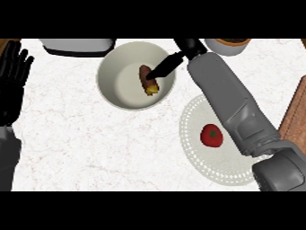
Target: Pick the sweet potato from the placemat and place it in the bowl
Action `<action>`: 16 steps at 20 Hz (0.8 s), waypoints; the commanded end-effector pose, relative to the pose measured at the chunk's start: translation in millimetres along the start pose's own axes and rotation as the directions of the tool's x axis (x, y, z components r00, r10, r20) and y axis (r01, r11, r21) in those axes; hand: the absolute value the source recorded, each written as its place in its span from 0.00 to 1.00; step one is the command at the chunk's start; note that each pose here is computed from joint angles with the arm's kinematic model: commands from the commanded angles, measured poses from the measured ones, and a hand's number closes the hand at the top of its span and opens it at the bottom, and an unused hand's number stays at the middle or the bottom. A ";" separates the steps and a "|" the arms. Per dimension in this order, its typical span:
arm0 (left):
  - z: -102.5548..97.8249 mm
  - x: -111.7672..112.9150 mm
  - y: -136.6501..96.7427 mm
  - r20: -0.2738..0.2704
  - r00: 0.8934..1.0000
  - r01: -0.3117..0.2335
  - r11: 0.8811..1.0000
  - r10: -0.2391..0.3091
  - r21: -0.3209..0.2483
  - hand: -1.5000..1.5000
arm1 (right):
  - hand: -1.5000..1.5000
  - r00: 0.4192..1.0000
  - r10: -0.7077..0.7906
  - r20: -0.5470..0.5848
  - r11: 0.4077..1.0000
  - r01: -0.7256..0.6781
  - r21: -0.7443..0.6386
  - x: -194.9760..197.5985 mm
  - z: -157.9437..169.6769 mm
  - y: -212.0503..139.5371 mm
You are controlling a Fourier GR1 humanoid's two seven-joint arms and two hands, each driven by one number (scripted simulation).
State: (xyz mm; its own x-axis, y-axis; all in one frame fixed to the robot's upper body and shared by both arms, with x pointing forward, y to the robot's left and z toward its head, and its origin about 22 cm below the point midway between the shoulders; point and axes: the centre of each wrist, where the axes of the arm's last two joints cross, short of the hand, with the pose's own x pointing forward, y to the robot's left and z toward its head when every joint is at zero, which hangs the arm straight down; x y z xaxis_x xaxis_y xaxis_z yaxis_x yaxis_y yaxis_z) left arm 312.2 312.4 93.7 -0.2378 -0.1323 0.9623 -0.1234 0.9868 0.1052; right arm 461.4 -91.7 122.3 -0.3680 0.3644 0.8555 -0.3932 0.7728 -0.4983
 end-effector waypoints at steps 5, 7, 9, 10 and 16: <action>-8.0 10.2 -4.7 0.018 1.000 0.008 1.000 -0.008 0.006 0.50 | 0.00 0.989 -0.145 -0.022 0.970 0.137 -0.199 -13.3 25.9 -88.9; 1.7 0.6 -8.1 0.003 1.000 -0.011 1.000 0.011 -0.015 0.50 | 0.00 0.990 -0.142 -0.018 0.965 0.134 -0.226 -23.9 37.7 -102.6; -5.7 2.8 -5.0 0.017 1.000 -0.008 1.000 0.008 -0.005 0.50 | 0.00 0.984 -0.175 -0.018 0.960 0.166 -0.225 -40.0 58.3 -123.9; 3.2 6.7 -10.9 0.030 1.000 0.004 0.999 -0.003 -0.034 0.50 | 0.00 0.984 -0.180 -0.009 0.952 0.172 -0.253 -47.7 65.4 -126.2; 0.0 1.7 -16.1 0.032 0.999 -0.011 0.999 0.013 -0.040 0.50 | 0.00 0.980 -0.197 0.016 0.947 0.195 -0.255 -56.8 101.4 -175.3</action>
State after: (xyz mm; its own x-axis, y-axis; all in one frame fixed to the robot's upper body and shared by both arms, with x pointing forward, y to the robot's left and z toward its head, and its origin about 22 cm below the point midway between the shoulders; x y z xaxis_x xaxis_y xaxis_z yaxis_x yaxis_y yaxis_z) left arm 314.4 302.1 96.9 -0.2617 -0.1220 0.9574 -0.0927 0.9906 0.1009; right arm 474.4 -257.5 148.9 -0.2996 0.2034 0.9321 -0.2677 0.9198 -0.2868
